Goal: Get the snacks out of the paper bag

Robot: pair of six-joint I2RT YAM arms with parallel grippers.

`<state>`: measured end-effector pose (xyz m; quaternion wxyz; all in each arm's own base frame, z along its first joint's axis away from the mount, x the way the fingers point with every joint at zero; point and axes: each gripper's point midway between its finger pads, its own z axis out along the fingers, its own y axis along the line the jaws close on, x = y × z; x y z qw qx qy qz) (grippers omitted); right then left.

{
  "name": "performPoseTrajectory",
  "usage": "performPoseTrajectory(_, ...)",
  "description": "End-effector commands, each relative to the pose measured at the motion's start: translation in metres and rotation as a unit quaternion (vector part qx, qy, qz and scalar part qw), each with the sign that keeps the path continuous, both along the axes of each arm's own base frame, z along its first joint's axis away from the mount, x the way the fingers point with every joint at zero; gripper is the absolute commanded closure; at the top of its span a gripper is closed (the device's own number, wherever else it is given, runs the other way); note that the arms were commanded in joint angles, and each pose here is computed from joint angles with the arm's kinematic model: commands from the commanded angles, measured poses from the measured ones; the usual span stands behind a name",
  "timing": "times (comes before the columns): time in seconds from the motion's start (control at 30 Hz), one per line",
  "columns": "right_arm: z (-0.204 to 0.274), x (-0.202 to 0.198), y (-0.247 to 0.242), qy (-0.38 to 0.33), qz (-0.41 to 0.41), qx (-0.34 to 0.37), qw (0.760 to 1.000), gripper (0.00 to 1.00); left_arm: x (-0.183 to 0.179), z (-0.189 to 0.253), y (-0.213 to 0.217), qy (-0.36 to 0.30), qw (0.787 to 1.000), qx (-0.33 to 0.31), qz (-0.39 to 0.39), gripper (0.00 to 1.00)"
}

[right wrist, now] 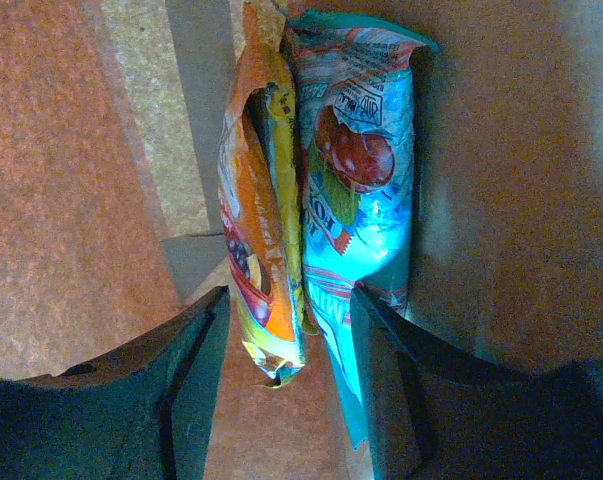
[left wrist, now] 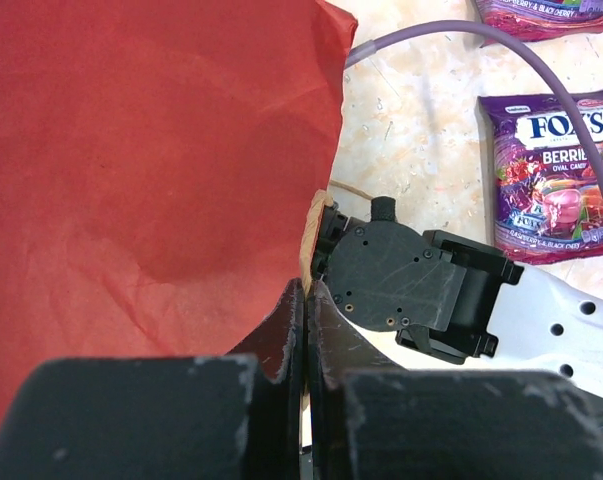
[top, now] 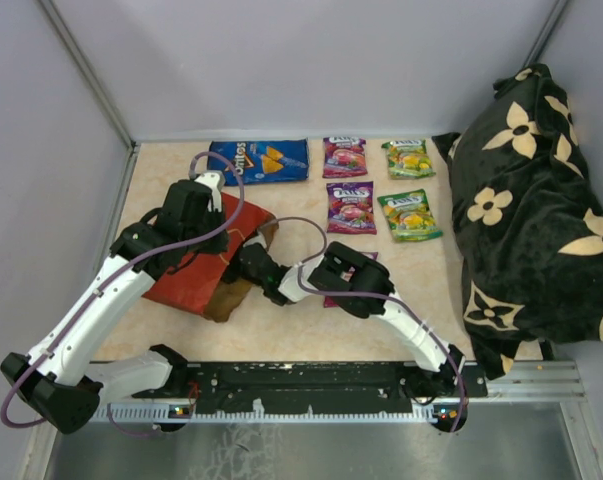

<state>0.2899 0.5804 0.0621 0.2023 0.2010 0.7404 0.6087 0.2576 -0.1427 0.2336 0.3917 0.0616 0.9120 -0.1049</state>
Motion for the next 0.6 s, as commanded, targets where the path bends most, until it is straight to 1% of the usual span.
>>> performPoseTrajectory(0.0, -0.011, -0.003, 0.014, -0.009, -0.001, -0.019, 1.0, 0.49, 0.0, 0.011, -0.002, -0.014, 1.0, -0.015, -0.002, 1.0)
performPoseTrajectory(0.13, -0.001, 0.004, 0.033, -0.026, -0.001, 0.003, 1.0, 0.53, -0.002, 0.013, -0.003, -0.016, 1.0, -0.021, -0.004, 1.0)
performPoseTrajectory(0.27, 0.013, 0.009, 0.054, -0.046, 0.006, 0.029, 0.999, 0.55, -0.003, 0.013, -0.001, -0.015, 1.0, -0.021, -0.002, 1.0)
performPoseTrajectory(0.33, 0.022, 0.011, 0.064, -0.063, 0.008, 0.04, 0.997, 0.57, -0.004, 0.014, 0.0, -0.016, 1.0, -0.021, 0.001, 1.0)
performPoseTrajectory(0.37, 0.023, 0.013, 0.067, -0.072, 0.008, 0.047, 0.996, 0.62, -0.004, 0.015, 0.001, -0.017, 1.0, -0.022, 0.004, 1.0)
performPoseTrajectory(0.5, 0.045, 0.018, 0.077, -0.101, 0.007, 0.092, 0.991, 0.97, -0.005, 0.018, 0.006, -0.022, 0.999, -0.02, 0.011, 1.0)
performPoseTrajectory(0.53, 0.049, 0.019, 0.079, -0.104, 0.01, 0.097, 0.99, 1.0, -0.005, 0.019, 0.008, -0.023, 0.999, -0.018, 0.013, 1.0)
performPoseTrajectory(0.57, 0.053, 0.018, 0.079, -0.106, 0.013, 0.097, 0.99, 1.0, -0.005, 0.019, 0.01, -0.023, 0.999, -0.016, 0.016, 1.0)
